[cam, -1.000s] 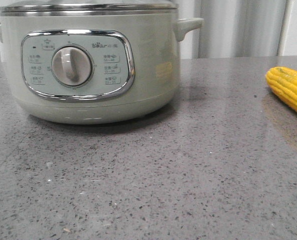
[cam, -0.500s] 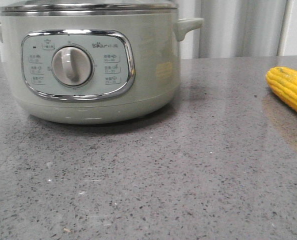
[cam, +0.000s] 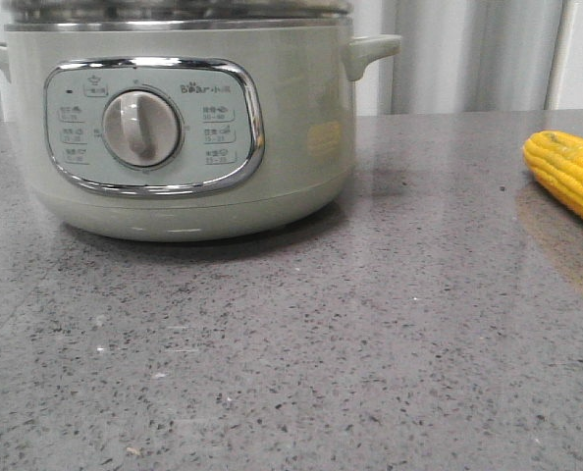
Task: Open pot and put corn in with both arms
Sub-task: 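Lift the glass lid off the pot with the left gripper, then lower the right gripper over the yellow corn cob and grasp it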
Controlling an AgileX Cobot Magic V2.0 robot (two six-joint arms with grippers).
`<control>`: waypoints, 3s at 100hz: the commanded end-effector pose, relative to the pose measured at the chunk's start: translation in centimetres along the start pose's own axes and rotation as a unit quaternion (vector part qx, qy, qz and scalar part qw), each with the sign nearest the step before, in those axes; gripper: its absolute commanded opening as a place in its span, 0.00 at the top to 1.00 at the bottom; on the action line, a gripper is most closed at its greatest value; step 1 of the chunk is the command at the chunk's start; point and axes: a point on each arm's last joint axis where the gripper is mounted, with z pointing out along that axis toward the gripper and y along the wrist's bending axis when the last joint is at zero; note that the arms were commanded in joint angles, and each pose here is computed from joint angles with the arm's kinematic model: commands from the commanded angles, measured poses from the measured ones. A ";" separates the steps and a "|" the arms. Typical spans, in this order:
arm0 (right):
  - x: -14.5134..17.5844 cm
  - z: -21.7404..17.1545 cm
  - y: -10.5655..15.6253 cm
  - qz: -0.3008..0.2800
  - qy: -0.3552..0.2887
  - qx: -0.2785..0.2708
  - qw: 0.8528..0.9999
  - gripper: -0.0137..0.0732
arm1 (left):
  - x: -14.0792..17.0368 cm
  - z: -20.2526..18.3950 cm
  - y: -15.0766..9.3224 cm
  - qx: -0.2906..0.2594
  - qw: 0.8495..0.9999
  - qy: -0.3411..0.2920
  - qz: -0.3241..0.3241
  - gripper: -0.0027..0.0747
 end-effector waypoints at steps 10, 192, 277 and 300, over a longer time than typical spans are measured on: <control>-1.7 -0.2 -0.1 -0.001 -0.047 0.006 0.999 0.24 | -7.4 -4.3 -0.1 -0.025 0.990 -0.140 0.002 0.79; -2.1 0.3 0.0 -0.002 -0.062 0.000 0.998 0.24 | 14.7 -11.9 16.4 -0.374 0.912 0.110 -0.130 0.72; -3.3 10.3 -0.3 -0.004 0.137 -0.020 0.990 0.24 | 5.5 -18.2 12.6 -0.371 0.920 -0.088 -0.087 0.23; -2.2 18.5 -2.6 0.006 0.222 0.010 0.975 0.24 | 3.0 -22.4 7.8 -0.306 0.933 -0.171 -0.075 0.23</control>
